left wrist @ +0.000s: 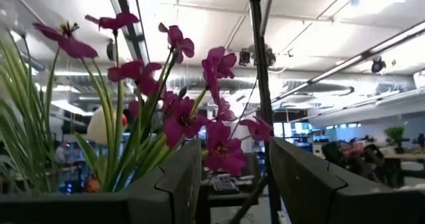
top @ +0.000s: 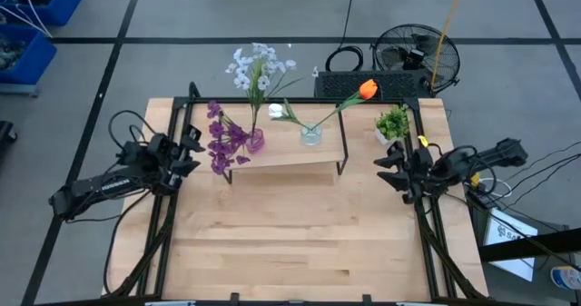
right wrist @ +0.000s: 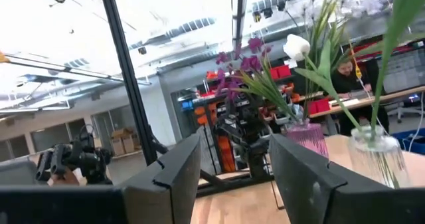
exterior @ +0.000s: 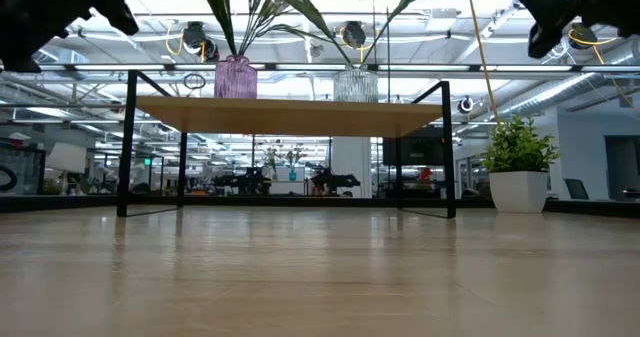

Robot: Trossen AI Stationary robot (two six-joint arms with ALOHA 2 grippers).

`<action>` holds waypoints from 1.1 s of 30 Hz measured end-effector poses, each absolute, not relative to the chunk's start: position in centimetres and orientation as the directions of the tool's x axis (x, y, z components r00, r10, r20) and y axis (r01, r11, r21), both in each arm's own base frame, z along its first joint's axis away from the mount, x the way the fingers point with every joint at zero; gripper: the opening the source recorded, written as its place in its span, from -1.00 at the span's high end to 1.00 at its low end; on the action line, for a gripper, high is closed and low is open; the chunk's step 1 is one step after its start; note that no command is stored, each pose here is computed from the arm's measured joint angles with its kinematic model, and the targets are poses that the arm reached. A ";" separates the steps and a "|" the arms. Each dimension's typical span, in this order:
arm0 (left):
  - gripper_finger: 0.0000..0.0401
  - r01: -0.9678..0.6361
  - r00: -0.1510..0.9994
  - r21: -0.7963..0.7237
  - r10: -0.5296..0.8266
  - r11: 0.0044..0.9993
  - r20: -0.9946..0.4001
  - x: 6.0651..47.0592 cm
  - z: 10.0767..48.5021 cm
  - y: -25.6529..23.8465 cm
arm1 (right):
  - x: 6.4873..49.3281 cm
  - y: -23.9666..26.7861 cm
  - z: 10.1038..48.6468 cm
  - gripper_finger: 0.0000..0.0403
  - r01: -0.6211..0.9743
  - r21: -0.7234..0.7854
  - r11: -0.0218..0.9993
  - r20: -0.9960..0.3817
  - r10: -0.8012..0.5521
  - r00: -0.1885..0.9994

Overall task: Pick and place flowers into a vace then onto a shelf
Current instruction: Return to Home Position

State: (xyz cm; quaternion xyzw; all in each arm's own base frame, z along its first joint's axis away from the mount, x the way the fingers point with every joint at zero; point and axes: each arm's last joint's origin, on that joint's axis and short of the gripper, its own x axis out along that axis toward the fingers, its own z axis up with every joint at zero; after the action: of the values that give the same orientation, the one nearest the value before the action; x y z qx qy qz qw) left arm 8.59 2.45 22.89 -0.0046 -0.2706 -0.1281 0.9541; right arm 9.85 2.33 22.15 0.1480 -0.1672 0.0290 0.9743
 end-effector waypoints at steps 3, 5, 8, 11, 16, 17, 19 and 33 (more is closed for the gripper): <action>0.08 0.232 0.825 0.087 -0.243 0.969 0.510 8.6 22.8 2.5 | 9.8 2.3 20.7 0.15 -0.110 0.283 0.953 0.350 0.004 0.937; 0.08 0.225 0.824 0.100 -0.244 0.969 0.511 8.6 22.8 2.5 | 9.5 2.2 21.0 0.15 -0.126 0.304 0.944 0.393 -0.004 0.919; 0.08 0.235 0.825 0.086 -0.245 0.968 0.510 8.6 22.8 2.5 | 9.4 2.2 21.1 0.15 -0.152 0.351 0.924 0.417 -0.009 0.909; 0.08 0.265 0.824 0.038 -0.247 0.963 0.509 8.6 22.8 2.5 | 9.5 2.2 20.9 0.15 -0.155 0.367 0.917 0.395 -0.003 0.919; 0.08 0.291 0.824 -0.006 -0.247 0.957 0.509 8.6 22.8 2.5 | 9.5 2.2 20.9 0.15 -0.146 0.348 0.926 0.394 -0.003 0.919; 0.08 0.290 0.824 -0.005 -0.247 0.957 0.509 8.6 22.8 2.5 | 9.5 2.2 20.9 0.15 -0.143 0.340 0.929 0.396 -0.003 0.918; 0.08 0.288 0.824 -0.001 -0.248 0.958 0.509 8.6 22.8 2.5 | 9.5 2.2 21.0 0.15 -0.144 0.337 0.931 0.401 -0.004 0.916; 0.08 0.288 0.824 0.000 -0.248 0.958 0.509 8.6 22.8 2.5 | 9.5 2.2 20.9 0.15 -0.145 0.339 0.930 0.399 -0.003 0.917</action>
State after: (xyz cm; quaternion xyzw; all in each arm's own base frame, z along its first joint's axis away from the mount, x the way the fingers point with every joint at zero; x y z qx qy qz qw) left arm 8.64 2.46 22.82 -0.0383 -0.2611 -0.1403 0.9543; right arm 9.51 2.22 20.93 0.1840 -0.2002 0.0369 0.9616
